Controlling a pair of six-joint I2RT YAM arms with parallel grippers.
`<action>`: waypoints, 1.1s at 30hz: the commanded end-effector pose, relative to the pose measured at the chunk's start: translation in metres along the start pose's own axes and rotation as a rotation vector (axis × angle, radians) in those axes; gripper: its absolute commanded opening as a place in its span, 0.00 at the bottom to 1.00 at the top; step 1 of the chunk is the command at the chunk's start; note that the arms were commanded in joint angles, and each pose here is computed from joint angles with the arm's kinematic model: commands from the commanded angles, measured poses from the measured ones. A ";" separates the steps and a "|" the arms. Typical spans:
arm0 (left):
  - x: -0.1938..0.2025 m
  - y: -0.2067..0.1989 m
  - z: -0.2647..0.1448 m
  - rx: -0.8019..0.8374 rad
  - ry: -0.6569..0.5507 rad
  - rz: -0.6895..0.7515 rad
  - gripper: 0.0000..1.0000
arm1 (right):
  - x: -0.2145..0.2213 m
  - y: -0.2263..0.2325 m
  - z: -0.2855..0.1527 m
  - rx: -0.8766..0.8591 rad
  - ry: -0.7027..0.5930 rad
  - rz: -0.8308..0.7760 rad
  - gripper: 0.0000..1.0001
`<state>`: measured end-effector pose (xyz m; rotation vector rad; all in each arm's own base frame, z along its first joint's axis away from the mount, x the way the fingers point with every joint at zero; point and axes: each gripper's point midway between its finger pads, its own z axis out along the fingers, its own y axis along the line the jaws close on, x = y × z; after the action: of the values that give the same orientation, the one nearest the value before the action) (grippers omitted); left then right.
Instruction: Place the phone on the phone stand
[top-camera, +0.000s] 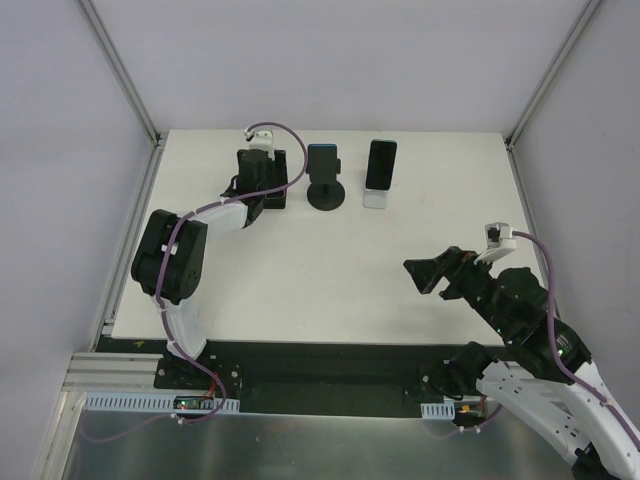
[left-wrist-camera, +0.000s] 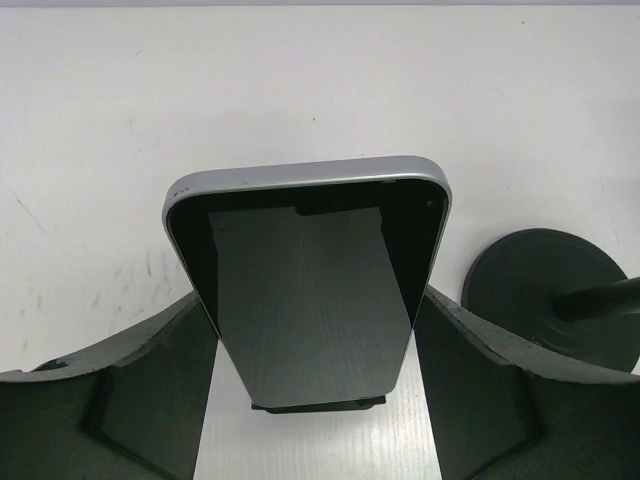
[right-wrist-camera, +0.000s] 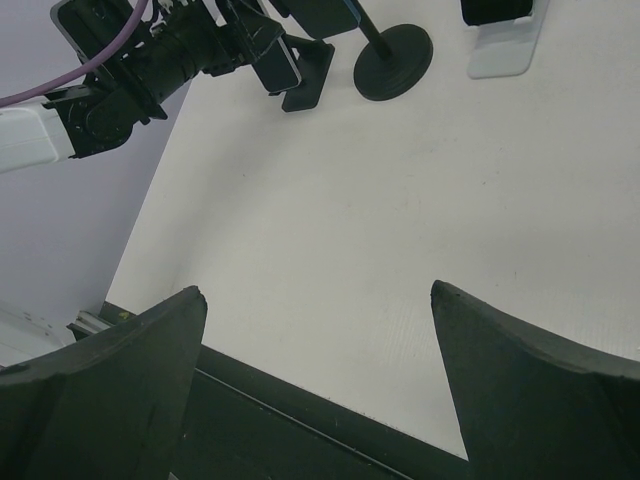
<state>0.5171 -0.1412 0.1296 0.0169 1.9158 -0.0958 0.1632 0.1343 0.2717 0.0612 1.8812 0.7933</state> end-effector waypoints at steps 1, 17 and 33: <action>-0.016 -0.007 0.002 0.038 -0.067 -0.011 0.00 | -0.003 0.002 0.001 -0.015 -0.024 0.020 0.96; -0.001 -0.009 0.007 0.037 -0.025 0.096 0.16 | 0.000 0.001 0.001 -0.021 -0.024 0.031 0.96; -0.072 -0.039 -0.149 0.253 0.047 -0.509 0.99 | -0.006 -0.064 -0.006 0.341 0.047 -0.260 0.96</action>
<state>0.4573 -0.1525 0.1812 -0.1671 1.9784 -0.3621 0.1740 0.1199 0.2377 0.0443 1.9855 0.5914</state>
